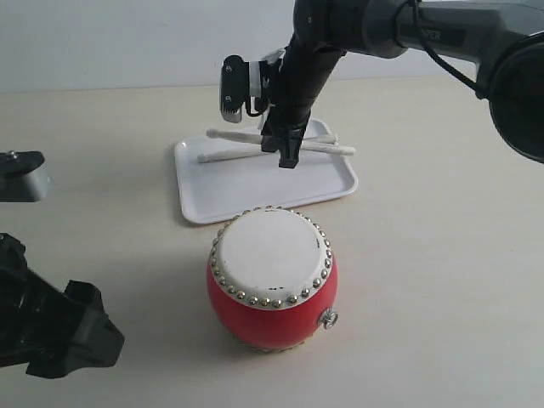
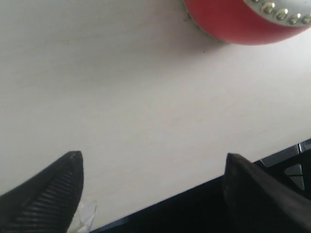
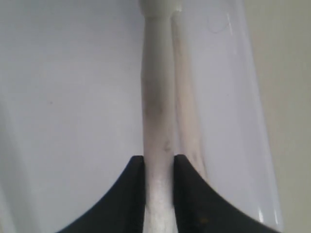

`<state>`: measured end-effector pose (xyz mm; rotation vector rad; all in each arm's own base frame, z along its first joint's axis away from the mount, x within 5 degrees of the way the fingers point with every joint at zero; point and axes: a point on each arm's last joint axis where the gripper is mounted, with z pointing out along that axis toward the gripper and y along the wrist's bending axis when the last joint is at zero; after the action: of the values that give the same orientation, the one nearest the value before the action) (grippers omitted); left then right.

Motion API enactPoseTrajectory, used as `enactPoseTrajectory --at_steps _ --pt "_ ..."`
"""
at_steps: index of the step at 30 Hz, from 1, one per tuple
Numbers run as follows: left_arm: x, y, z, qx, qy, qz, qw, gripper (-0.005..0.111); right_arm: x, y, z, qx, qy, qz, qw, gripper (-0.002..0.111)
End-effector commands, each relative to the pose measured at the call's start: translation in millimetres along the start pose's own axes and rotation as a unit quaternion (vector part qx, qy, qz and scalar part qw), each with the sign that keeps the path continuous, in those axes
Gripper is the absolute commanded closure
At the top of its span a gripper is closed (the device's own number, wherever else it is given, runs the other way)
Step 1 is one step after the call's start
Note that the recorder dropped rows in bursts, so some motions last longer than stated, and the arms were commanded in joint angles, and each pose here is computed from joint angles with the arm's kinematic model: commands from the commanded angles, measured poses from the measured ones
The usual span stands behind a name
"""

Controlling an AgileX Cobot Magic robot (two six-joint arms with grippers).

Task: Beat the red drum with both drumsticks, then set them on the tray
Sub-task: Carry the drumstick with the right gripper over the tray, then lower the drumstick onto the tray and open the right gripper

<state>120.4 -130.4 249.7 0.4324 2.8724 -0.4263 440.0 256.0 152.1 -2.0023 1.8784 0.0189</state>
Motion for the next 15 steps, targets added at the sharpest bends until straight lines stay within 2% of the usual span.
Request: enactPoseTrajectory --at_steps 1,15 --pt "-5 0.2 0 -0.001 -0.028 0.012 1.0 0.031 -17 7 -2 -0.008 -0.012 -0.003 1.0 0.108" --pt "-17 -9.7 -2 0.055 -0.096 -0.012 0.994 0.031 -22 10 -2 -0.012 -0.018 0.009 1.0 0.108"
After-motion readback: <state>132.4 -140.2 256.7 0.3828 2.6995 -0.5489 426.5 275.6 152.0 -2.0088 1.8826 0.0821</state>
